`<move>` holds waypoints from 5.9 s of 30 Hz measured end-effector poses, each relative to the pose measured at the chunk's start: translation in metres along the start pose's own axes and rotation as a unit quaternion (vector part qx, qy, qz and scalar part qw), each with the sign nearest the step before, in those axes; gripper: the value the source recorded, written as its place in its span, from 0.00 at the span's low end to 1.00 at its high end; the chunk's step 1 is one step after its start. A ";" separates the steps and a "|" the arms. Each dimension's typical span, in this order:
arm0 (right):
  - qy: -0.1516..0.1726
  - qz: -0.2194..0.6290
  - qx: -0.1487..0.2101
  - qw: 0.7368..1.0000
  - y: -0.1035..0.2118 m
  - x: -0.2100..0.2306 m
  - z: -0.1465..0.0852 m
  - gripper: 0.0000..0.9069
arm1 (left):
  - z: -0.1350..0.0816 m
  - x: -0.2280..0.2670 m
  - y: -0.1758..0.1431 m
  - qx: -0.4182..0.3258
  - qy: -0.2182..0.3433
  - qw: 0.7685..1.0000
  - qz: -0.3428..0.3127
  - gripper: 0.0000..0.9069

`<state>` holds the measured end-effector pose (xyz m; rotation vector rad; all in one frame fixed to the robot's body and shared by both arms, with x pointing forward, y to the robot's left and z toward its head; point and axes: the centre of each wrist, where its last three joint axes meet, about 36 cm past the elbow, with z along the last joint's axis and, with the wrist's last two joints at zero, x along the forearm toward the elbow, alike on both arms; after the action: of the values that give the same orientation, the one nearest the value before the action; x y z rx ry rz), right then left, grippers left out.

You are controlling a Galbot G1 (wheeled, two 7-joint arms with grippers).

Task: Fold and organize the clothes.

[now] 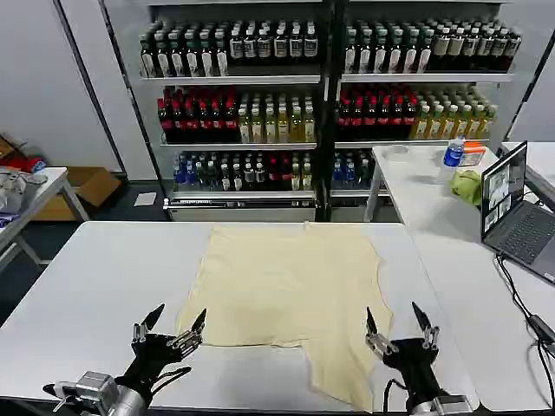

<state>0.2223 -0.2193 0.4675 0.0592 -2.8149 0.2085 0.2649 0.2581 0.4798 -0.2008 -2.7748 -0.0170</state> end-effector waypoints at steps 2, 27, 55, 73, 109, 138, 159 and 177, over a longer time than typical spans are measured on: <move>0.015 -0.003 0.004 1.000 0.000 0.002 0.003 1.00 | 0.005 -0.006 0.003 -0.007 0.015 1.000 -0.004 1.00; 0.110 -0.037 0.020 0.993 0.023 0.016 0.035 1.00 | 0.056 -0.076 0.046 -0.025 0.126 0.991 -0.043 1.00; 0.142 -0.072 -0.007 0.987 0.043 0.016 0.051 0.00 | 0.065 -0.080 0.050 -0.014 0.143 0.989 -0.033 0.03; 0.094 -0.068 -0.012 0.993 0.029 0.036 0.022 0.00 | 0.048 -0.057 0.039 -0.002 0.127 0.992 -0.026 0.02; -0.004 -0.053 0.002 0.999 -0.013 -0.019 -0.020 0.00 | -0.002 -0.039 0.036 0.004 0.030 1.000 0.010 0.01; -0.027 -0.070 0.050 0.996 -0.024 -0.163 -0.035 0.00 | 0.004 -0.119 0.057 0.034 0.032 0.999 -0.001 0.01; -0.016 -0.059 0.064 0.996 -0.011 -0.176 -0.027 1.00 | 0.009 -0.125 0.055 0.033 0.038 0.999 -0.008 1.00; 0.032 -0.029 0.026 0.999 -0.025 -0.149 -0.003 1.00 | 0.021 -0.129 0.057 0.034 0.047 0.998 -0.009 1.00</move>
<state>0.3661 -0.2409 0.4270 0.1438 -2.7403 0.2667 0.3846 0.2976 0.4143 -0.1542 -2.6780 0.0625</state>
